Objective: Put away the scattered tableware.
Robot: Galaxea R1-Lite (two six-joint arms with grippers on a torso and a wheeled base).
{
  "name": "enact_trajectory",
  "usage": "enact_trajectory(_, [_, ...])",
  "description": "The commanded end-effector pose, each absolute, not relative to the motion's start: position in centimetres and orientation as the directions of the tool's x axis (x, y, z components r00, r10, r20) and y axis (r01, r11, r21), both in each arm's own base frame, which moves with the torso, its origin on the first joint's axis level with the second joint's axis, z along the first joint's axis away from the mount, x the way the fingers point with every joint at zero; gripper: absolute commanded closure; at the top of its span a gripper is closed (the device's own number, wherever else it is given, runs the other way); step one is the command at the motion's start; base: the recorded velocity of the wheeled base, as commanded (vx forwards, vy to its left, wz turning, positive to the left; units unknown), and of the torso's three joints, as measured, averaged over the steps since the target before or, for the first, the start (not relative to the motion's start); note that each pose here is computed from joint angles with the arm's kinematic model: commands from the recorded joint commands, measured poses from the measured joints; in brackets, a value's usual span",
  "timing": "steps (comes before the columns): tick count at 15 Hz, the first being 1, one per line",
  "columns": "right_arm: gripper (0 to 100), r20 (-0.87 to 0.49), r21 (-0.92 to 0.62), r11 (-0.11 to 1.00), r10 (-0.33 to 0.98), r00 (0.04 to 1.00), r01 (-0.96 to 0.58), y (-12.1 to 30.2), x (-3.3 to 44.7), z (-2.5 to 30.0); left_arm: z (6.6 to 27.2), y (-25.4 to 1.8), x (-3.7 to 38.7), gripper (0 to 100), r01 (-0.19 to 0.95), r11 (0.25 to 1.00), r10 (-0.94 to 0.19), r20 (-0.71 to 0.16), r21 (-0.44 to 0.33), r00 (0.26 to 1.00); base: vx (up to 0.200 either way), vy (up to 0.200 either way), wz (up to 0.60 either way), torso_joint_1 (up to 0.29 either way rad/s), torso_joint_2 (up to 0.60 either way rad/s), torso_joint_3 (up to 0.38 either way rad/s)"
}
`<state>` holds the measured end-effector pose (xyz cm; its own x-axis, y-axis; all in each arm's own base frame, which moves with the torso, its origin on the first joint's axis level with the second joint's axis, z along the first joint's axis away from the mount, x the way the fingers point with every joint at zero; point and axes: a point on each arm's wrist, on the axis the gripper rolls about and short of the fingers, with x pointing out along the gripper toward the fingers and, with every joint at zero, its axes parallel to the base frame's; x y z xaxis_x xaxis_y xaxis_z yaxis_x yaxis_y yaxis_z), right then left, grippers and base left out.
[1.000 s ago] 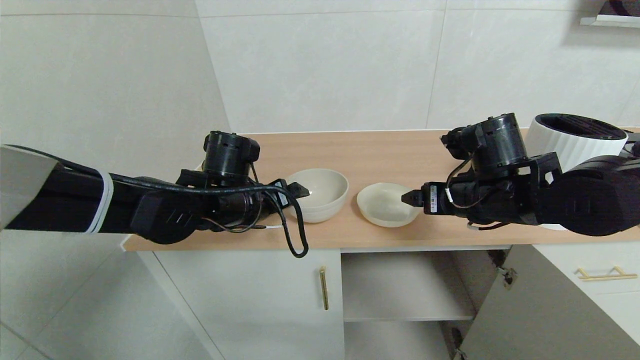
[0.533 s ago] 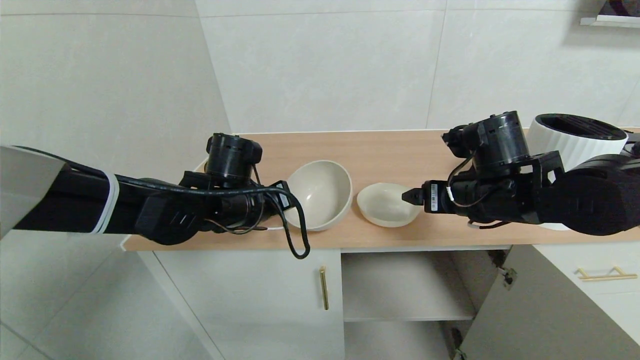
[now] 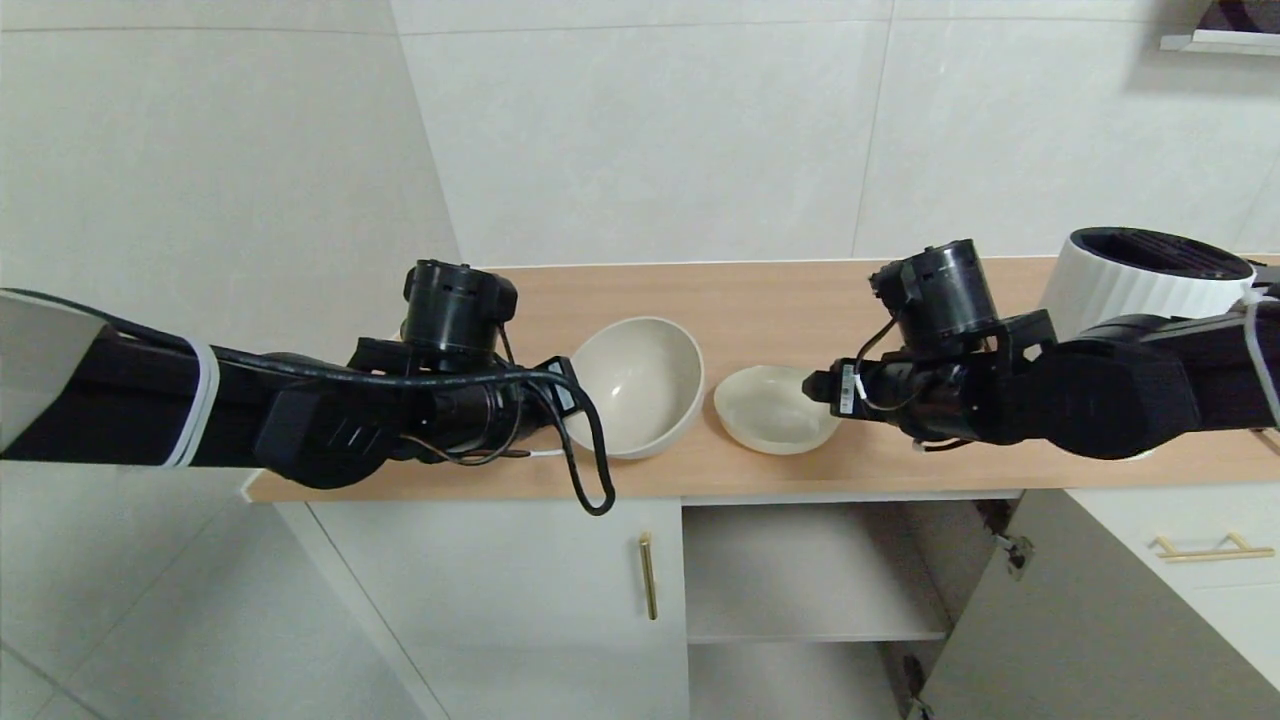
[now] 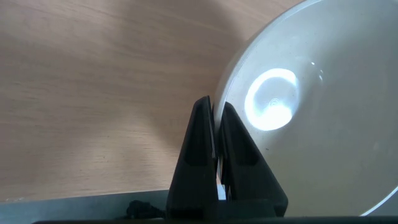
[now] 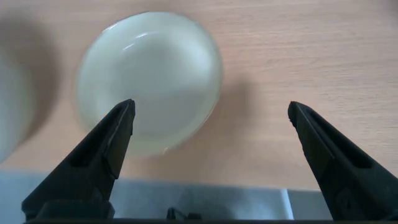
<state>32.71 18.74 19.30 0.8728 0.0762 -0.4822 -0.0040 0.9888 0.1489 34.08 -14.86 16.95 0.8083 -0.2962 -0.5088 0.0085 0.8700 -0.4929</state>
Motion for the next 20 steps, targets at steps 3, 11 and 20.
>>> enact_trajectory(3, [0, -0.509, 0.106, 0.994, 0.020, 0.861, 0.040, 20.1, 35.0, 15.9, 17.2, -14.8, 34.0, 100, 0.010, 0.869, -0.296, -0.504, -0.495, 0.811, 0.000, 0.000, 0.00, 0.000, 0.00, 0.000])
enact_trajectory(11, [0, -0.495, 0.113, 0.992, 0.009, 0.869, 0.054, 20.0, 35.8, 15.2, 17.2, -14.8, 33.9, 100, 0.012, 0.869, -0.298, -0.504, -0.494, 0.811, 0.000, 0.000, 0.00, 0.000, 0.00, 0.000])
enact_trajectory(20, [100, -0.487, 0.125, 0.991, 0.018, 0.873, 0.049, 19.9, 35.6, 15.7, 17.4, -14.8, 33.8, 100, 0.014, 0.868, -0.299, -0.500, -0.496, 0.813, 0.000, 0.000, 0.00, 0.000, 0.00, 0.000])
